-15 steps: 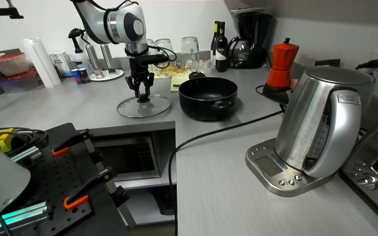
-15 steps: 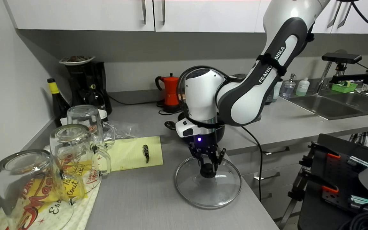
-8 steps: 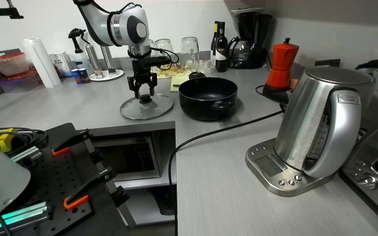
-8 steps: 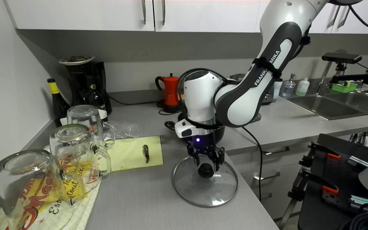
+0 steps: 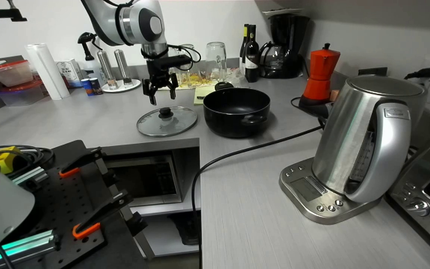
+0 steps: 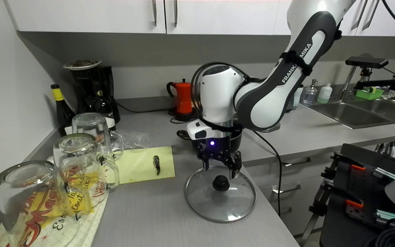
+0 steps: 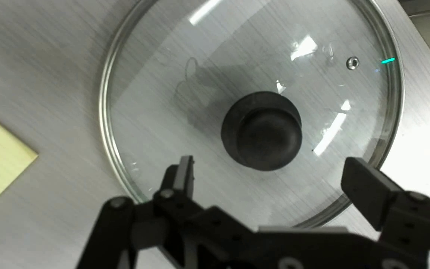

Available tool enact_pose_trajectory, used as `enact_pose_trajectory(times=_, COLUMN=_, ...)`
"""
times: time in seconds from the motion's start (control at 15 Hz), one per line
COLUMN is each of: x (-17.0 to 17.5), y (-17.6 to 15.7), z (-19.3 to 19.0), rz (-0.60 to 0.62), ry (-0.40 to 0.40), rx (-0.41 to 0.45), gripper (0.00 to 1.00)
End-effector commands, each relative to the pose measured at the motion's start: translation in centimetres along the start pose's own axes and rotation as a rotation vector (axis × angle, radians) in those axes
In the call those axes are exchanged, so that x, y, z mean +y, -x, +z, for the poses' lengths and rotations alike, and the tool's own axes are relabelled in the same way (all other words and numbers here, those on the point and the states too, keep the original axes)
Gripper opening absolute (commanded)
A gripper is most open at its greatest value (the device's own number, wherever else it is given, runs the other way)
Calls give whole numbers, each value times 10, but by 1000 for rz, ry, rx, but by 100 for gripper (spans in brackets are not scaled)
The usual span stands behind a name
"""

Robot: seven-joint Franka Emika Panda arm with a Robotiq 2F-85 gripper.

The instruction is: Remove the glass lid from the black pot.

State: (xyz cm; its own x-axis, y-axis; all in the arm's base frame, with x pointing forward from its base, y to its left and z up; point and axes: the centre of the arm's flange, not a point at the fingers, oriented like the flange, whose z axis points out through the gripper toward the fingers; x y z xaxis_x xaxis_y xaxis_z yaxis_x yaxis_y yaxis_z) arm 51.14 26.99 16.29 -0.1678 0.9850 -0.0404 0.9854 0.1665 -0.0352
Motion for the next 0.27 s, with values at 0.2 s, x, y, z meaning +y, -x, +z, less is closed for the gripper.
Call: enact_pose_trajectory(times=0.2, x=-44, y=20, z=-67, rz=-31, ry=116, rx=-1, gripper=100)
